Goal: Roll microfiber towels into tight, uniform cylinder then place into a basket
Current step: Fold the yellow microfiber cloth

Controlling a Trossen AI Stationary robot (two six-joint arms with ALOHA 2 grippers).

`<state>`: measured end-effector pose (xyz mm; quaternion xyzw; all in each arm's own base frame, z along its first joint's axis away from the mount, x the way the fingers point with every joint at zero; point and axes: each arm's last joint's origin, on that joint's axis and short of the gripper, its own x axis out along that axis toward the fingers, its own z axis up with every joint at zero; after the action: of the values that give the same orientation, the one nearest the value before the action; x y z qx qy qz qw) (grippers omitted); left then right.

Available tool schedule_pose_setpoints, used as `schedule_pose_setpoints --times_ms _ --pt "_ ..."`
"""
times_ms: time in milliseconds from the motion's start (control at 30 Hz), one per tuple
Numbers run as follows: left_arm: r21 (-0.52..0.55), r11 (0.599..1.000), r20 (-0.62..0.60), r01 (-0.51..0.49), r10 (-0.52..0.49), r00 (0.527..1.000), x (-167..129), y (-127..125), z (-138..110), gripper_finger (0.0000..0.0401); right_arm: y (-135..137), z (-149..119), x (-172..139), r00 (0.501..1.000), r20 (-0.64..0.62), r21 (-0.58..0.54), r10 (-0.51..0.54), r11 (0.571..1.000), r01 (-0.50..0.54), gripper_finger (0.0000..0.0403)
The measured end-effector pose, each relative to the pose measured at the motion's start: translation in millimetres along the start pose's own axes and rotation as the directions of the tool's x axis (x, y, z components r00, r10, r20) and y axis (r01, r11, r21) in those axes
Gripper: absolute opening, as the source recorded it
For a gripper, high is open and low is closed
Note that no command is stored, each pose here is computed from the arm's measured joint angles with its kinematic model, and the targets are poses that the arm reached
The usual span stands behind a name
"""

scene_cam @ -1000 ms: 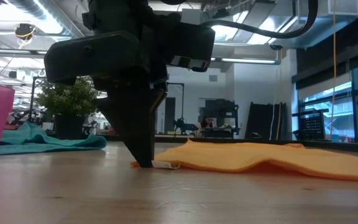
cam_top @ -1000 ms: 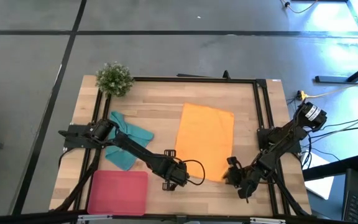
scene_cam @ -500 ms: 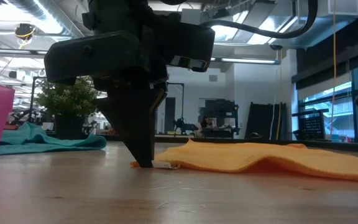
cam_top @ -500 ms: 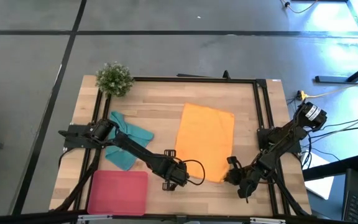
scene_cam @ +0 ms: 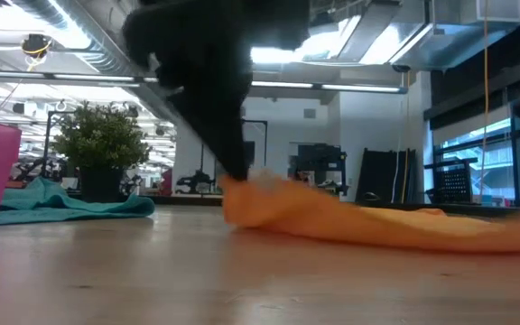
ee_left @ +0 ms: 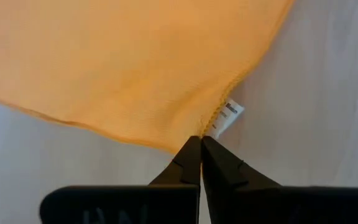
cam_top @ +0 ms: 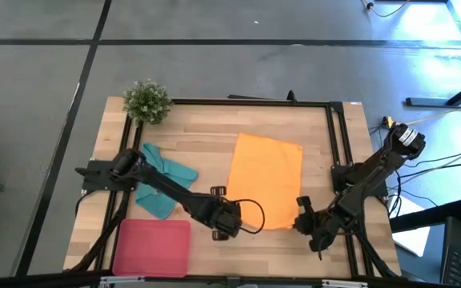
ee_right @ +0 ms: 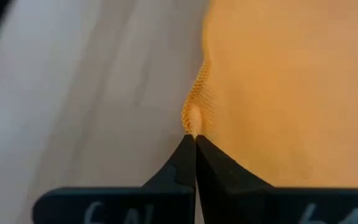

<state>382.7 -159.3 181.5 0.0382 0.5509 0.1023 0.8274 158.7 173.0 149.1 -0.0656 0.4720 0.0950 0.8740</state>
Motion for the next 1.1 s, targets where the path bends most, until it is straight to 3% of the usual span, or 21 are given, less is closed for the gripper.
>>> schedule_pose_setpoints --times_ms 200,467,733,1100 --pt "-0.032 0.997 0.069 -0.065 0.067 0.995 -11.6 11.0 7.3 0.0 -8.3 9.8 -21.6 0.983 -0.02 -0.007 -0.185 0.983 0.185 0.0002" --pt "-0.098 0.979 0.068 -0.179 0.186 0.98 -5.6 44.0 18.3 0.0 -38.6 8.0 -30.9 0.903 -0.155 0.061 -0.401 0.908 0.414 0.0001" --pt "-0.135 0.948 0.028 -0.287 0.293 0.956 6.8 88.4 29.0 0.0 -72.6 8.1 -31.6 0.786 -0.247 0.12 -0.566 0.787 0.605 0.0" --pt "-0.222 0.892 0.006 -0.394 0.406 0.914 20.9 146.8 41.6 0.0 -118.6 10.8 -27.8 0.652 -0.348 0.191 -0.673 0.63 0.752 0.0"
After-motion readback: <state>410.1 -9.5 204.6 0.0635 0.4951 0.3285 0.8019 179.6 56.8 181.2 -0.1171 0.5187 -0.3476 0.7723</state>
